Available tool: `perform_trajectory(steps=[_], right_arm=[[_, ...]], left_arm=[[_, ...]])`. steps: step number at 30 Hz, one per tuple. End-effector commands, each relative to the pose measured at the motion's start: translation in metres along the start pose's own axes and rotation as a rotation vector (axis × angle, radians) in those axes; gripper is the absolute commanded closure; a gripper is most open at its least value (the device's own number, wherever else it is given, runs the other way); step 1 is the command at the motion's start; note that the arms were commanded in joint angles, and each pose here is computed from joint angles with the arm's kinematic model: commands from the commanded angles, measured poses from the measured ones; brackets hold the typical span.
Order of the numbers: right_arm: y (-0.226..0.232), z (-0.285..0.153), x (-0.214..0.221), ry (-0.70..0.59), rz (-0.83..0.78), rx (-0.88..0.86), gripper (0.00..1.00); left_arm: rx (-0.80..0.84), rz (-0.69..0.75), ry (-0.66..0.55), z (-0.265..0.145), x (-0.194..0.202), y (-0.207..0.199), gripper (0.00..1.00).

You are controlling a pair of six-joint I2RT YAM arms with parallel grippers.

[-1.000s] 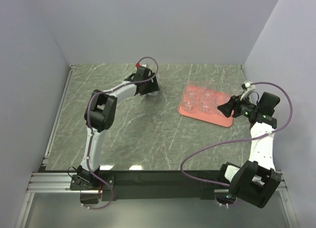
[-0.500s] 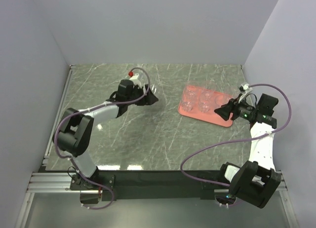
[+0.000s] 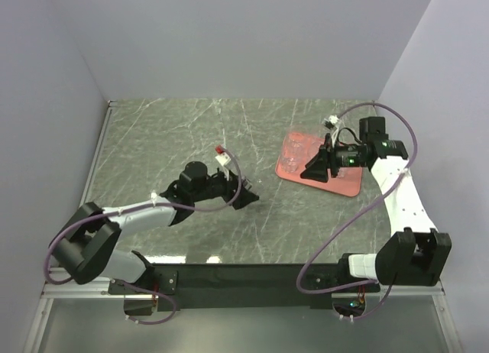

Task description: Place the glasses into the tray

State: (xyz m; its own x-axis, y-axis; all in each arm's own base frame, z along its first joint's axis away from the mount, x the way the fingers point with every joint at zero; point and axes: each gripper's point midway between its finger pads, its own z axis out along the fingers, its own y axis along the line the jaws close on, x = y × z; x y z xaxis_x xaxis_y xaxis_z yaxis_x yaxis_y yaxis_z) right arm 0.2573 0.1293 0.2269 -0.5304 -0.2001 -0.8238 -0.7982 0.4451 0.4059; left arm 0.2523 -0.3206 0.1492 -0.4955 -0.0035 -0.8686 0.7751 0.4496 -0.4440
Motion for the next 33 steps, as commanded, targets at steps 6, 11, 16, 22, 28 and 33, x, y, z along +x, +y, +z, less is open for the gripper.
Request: perform_trajectory(steps=[6,11,16,22,28,33], right_arm=[[0.037,0.019,0.006,0.144,0.045,-0.159,0.38],[0.05,0.029,0.015,0.19,0.049,-0.211,0.38],[0.062,0.04,0.024,0.237,0.031,-0.236,0.37],[0.068,0.049,0.035,0.285,0.017,-0.233,0.37],[0.069,0.057,0.041,0.312,0.011,-0.216,0.37],[0.07,0.061,0.04,0.321,0.025,-0.205,0.59]], left_arm=[[0.205,0.382,-0.169,-0.014,-0.02,-0.07,0.98],[0.235,0.465,-0.172,-0.014,-0.012,-0.088,0.98],[0.243,0.484,-0.169,-0.013,-0.01,-0.095,0.98],[0.249,0.497,-0.181,-0.013,-0.014,-0.103,0.98],[0.265,0.502,-0.183,-0.011,-0.016,-0.111,0.98],[0.267,0.498,-0.177,-0.007,-0.015,-0.114,0.98]])
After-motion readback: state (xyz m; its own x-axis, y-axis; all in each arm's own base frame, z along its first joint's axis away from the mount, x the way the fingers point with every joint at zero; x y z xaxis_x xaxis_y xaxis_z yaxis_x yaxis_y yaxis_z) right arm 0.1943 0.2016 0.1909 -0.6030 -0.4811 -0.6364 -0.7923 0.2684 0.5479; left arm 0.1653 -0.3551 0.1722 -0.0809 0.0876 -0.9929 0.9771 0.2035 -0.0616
